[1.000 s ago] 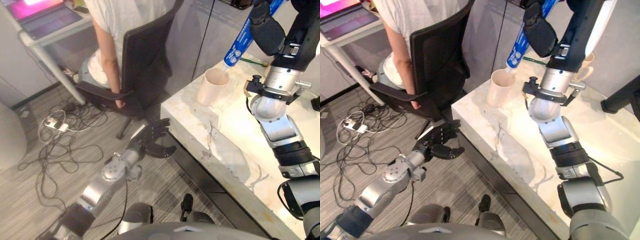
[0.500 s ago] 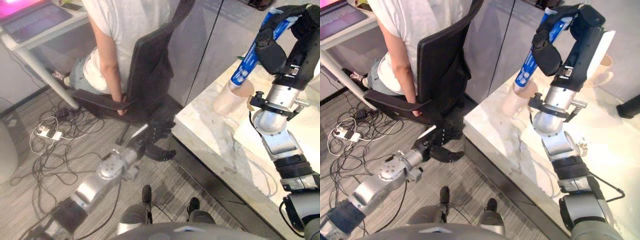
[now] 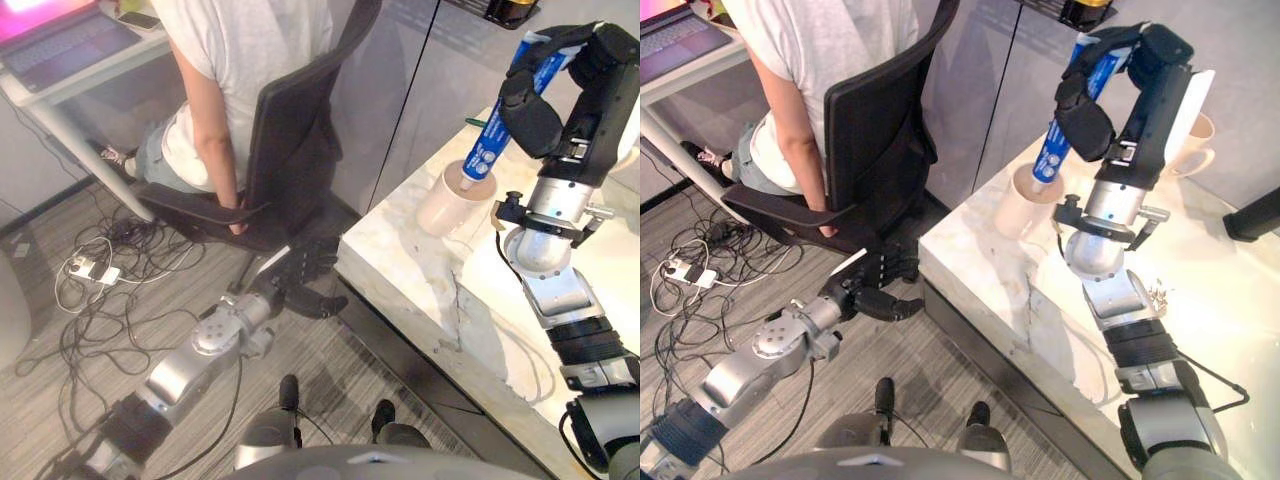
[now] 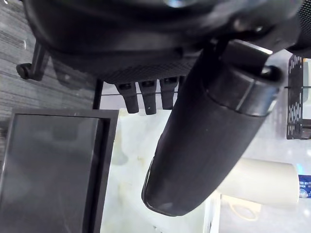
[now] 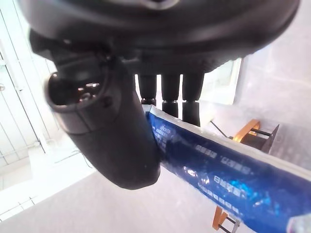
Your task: Organize the bathroom.
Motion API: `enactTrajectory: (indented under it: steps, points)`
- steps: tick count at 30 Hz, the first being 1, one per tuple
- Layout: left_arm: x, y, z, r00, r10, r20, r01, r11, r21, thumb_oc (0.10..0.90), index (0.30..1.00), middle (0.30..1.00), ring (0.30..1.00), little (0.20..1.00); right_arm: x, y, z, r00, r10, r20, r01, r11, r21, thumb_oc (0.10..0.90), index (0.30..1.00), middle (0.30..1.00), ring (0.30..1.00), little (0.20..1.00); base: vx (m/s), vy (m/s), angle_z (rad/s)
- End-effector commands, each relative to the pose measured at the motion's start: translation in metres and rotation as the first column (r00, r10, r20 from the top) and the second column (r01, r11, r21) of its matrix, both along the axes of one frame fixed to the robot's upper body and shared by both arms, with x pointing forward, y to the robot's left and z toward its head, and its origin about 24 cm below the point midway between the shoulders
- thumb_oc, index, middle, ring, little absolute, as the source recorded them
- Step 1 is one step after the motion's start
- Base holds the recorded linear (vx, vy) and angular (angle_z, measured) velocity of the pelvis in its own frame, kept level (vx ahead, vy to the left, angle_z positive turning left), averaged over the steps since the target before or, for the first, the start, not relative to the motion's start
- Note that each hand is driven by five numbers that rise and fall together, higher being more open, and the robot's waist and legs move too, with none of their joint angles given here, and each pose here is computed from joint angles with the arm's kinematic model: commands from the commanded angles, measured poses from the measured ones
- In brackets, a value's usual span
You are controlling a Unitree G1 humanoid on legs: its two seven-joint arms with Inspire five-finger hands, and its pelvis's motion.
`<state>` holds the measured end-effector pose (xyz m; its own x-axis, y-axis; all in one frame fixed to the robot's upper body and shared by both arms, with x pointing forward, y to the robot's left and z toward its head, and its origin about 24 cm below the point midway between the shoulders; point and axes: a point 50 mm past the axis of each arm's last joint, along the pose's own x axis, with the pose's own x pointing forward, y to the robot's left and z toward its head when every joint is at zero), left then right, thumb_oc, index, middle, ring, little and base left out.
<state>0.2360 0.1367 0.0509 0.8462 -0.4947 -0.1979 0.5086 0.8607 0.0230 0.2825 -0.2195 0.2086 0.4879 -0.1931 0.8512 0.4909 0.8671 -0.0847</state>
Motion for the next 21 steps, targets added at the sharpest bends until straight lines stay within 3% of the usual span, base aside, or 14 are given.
enactTrajectory:
  steps: [1, 21]
  points:
    - [-0.003, -0.031, 0.033, 0.984, -0.107, 0.145, 0.13, 0.979, -0.157, 0.8, 0.9, 0.9, 0.9, 0.9, -0.013, 0.001, 0.039, 0.981, 0.053, 0.189, -0.051, 0.999, -0.013, 0.4, 0.3, 0.3, 0.3, 0.3, -0.01, 0.016, -0.05]
    - [-0.003, -0.037, 0.033, 0.985, -0.084, 0.148, 0.109, 0.98, -0.166, 0.8, 0.9, 0.9, 0.9, 0.9, -0.029, 0.015, 0.027, 0.973, 0.156, 0.17, -0.156, 0.988, -0.018, 0.4, 0.3, 0.3, 0.3, 0.3, -0.01, 0.01, 0.0]
